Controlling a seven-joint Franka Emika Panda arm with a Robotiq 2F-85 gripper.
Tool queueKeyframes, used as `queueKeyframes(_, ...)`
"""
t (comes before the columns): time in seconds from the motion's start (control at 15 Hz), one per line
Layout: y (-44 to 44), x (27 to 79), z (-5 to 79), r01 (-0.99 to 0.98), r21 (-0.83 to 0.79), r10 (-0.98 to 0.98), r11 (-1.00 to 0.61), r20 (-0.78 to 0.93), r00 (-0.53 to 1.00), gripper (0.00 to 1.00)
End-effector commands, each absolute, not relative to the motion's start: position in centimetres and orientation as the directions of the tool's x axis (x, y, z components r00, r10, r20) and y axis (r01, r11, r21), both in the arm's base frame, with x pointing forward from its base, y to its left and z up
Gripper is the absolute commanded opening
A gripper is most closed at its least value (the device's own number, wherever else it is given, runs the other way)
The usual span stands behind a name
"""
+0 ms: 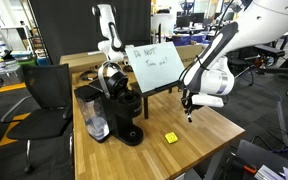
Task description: Pick the marker on the table and place it on the board stand
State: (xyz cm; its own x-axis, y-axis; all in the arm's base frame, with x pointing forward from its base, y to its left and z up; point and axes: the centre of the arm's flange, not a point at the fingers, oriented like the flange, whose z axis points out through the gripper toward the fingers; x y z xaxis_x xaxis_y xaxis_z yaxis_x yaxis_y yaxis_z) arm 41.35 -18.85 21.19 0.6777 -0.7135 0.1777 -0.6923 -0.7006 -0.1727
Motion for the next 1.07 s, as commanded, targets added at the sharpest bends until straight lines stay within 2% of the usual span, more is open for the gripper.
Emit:
queueKeyframes(0.0, -18.9, 41.4, 21.5, -0.691, -0.176, -0.713, -0.701, 0.183, 0.677, 0.19)
queueKeyframes(0.53, -18.8, 41.3, 20.9, -0.693, -0.171, -0.714, -0.701, 0.172, 0.679, 0.19)
queueKeyframes(0.6, -18.8, 41.3, 20.9, -0.693, -0.171, -0.714, -0.701, 0.172, 0.679, 0.05)
queueKeyframes(1.0, -18.5, 41.8, 27.1, -0.696, -0.276, -0.749, -0.663, 0.263, 0.609, 0.05)
